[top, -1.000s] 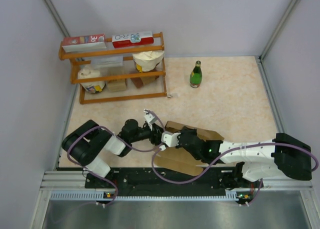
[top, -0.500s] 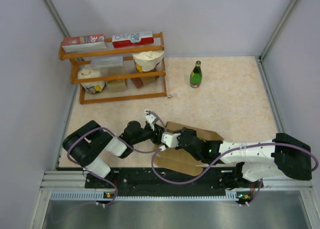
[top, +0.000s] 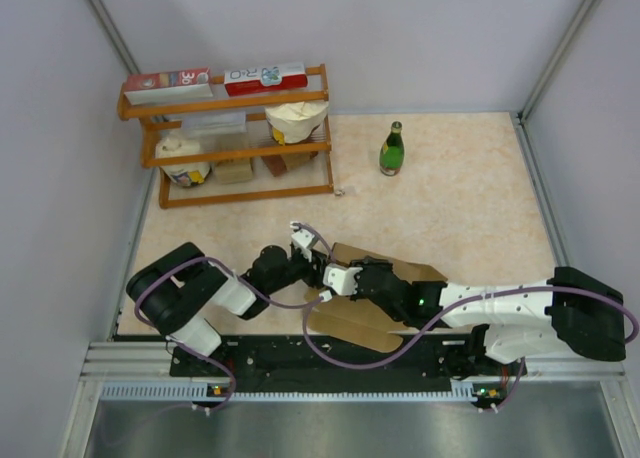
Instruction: Fold the paper box
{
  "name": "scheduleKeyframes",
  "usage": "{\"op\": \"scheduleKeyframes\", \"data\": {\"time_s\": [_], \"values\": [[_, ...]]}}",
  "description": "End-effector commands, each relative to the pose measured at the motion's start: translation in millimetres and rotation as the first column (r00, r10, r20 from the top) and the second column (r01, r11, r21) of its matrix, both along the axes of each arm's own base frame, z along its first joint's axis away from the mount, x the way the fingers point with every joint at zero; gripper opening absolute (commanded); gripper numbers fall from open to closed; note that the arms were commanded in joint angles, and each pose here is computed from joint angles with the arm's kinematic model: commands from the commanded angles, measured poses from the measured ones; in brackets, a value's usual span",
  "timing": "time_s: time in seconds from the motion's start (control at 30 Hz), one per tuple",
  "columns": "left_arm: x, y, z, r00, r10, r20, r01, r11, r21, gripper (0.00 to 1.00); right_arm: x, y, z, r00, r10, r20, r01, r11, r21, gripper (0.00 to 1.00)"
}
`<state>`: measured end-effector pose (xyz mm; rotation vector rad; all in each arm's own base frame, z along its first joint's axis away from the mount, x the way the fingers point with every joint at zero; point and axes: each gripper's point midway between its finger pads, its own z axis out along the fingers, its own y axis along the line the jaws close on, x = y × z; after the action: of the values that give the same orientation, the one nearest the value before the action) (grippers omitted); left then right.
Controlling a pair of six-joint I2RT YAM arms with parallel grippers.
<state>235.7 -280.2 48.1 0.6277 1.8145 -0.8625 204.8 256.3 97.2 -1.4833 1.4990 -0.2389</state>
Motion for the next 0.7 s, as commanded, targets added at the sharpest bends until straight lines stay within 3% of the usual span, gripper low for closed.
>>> {"op": "scheduleKeyframes", "data": {"time_s": [0.0,0.67], "values": [[12,-2,21,0.995,0.076,0.062,-0.073,0.996,-0.045,0.59,-9,13,9,0.999,0.029,-0.029,-0.027,0.997,0.078,0.37],[29,-10,26,0.949,0.289,0.130,-0.291,0.957,-0.006,0.57,-14,18,7,0.997,0.026,-0.076,-0.016,0.992,0.129,0.46]]}}
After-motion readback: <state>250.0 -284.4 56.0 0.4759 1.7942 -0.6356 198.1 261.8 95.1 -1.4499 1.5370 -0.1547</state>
